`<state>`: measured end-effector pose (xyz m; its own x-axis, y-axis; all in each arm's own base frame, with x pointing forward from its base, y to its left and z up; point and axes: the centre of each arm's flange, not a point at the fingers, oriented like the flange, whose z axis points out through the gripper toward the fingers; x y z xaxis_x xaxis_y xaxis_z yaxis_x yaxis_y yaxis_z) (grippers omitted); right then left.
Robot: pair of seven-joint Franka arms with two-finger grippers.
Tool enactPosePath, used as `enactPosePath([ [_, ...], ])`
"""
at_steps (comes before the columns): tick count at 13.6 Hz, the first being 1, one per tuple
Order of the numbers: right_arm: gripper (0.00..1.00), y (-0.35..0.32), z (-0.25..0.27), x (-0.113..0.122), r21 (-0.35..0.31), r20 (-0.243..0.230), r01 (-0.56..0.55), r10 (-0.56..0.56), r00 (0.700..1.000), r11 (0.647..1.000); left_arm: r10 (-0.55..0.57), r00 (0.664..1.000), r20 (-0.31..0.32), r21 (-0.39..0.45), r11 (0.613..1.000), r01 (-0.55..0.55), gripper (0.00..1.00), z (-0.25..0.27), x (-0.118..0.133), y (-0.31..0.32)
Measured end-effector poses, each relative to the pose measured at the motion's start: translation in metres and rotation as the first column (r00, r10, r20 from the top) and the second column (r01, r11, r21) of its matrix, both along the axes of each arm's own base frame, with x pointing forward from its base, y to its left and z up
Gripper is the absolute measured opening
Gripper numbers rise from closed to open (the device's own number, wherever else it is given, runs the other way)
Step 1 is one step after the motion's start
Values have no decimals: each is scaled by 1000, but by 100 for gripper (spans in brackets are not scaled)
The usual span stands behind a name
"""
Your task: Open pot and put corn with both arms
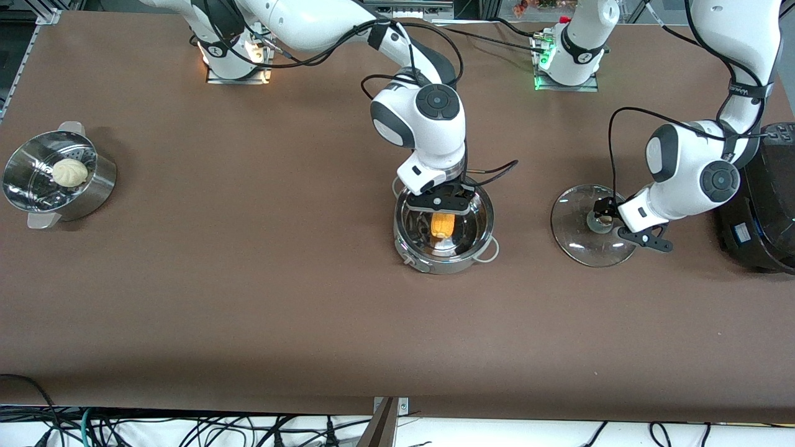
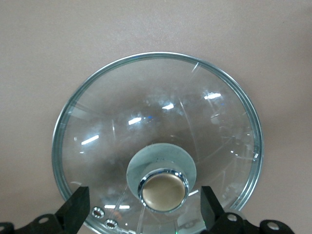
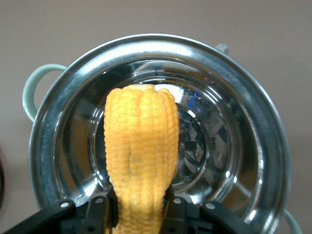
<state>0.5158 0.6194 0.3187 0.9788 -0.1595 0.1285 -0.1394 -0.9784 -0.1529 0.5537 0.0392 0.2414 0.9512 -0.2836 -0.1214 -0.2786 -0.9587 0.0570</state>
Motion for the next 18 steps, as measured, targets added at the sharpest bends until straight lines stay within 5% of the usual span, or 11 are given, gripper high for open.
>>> enactPosePath([
  [8, 30, 0, -16, 7, -12, 43, -25, 25, 999, 1000, 33, 979, 201, -4, 999, -33, 100, 142, -11, 16],
  [13, 30, 4, -44, 1, -44, 44, -56, 58, 997, 997, 67, 976, 208, -20, 998, -64, 100, 232, -37, 32],
  [16, 50, 6, -44, -2, -54, 53, -66, 69, 996, 996, 102, 979, 179, -22, 995, -100, 100, 297, -41, 39],
  [18, 74, 7, -45, -4, -61, 49, -72, 75, 996, 996, 165, 977, 139, -10, 986, -165, 100, 322, -44, 32],
])
